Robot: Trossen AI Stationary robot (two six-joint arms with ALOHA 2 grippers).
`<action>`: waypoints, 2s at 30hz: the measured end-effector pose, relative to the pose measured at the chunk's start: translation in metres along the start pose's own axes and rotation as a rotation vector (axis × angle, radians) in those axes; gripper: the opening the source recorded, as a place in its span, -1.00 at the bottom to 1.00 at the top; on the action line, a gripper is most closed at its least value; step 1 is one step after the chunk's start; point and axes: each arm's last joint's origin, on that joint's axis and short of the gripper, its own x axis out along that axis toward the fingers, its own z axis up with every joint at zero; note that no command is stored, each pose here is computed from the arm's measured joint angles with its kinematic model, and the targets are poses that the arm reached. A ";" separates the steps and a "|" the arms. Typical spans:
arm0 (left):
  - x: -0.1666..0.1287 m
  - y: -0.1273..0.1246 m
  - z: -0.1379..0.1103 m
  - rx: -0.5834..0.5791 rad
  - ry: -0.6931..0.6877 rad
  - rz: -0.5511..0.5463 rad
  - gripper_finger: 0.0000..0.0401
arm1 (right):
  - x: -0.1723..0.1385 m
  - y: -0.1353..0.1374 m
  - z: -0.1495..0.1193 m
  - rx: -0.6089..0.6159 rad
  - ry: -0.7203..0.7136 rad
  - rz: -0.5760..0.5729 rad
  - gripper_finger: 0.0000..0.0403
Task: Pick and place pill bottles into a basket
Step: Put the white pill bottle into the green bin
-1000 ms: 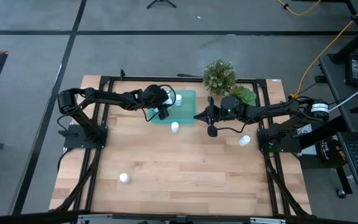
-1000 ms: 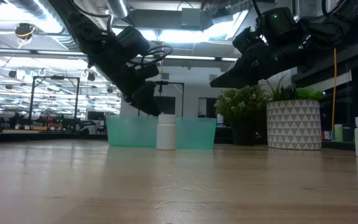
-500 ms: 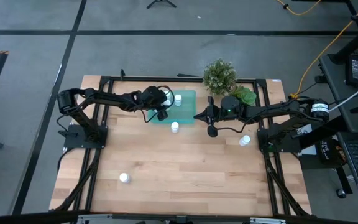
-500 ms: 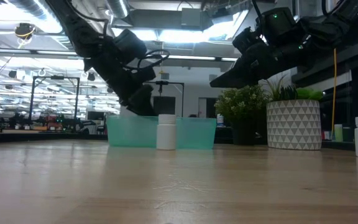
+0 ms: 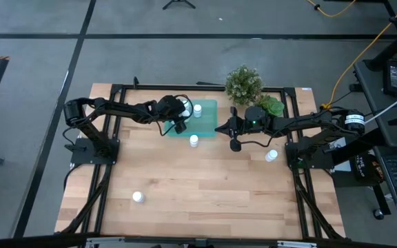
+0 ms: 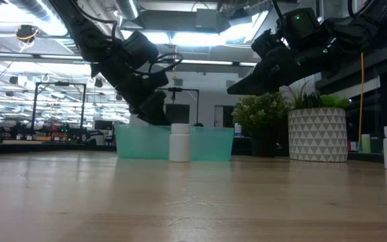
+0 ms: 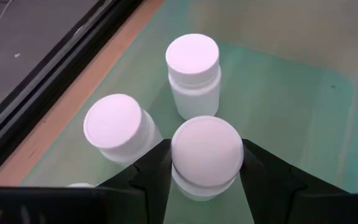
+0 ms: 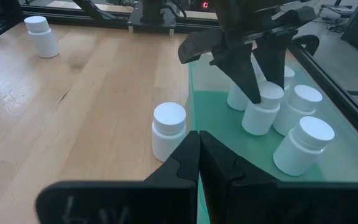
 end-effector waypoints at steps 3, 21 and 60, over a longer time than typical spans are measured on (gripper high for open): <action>0.000 0.001 0.000 0.001 0.003 0.014 -0.19 | 0.000 0.000 0.000 0.000 0.000 0.000 -0.94; 0.000 0.000 0.000 0.006 0.002 -0.017 -0.05 | 0.000 0.000 0.000 0.000 0.000 0.000 -0.94; -0.092 -0.015 0.036 0.274 -0.220 -0.083 -0.05 | 0.000 0.000 0.000 0.000 0.000 0.000 -0.94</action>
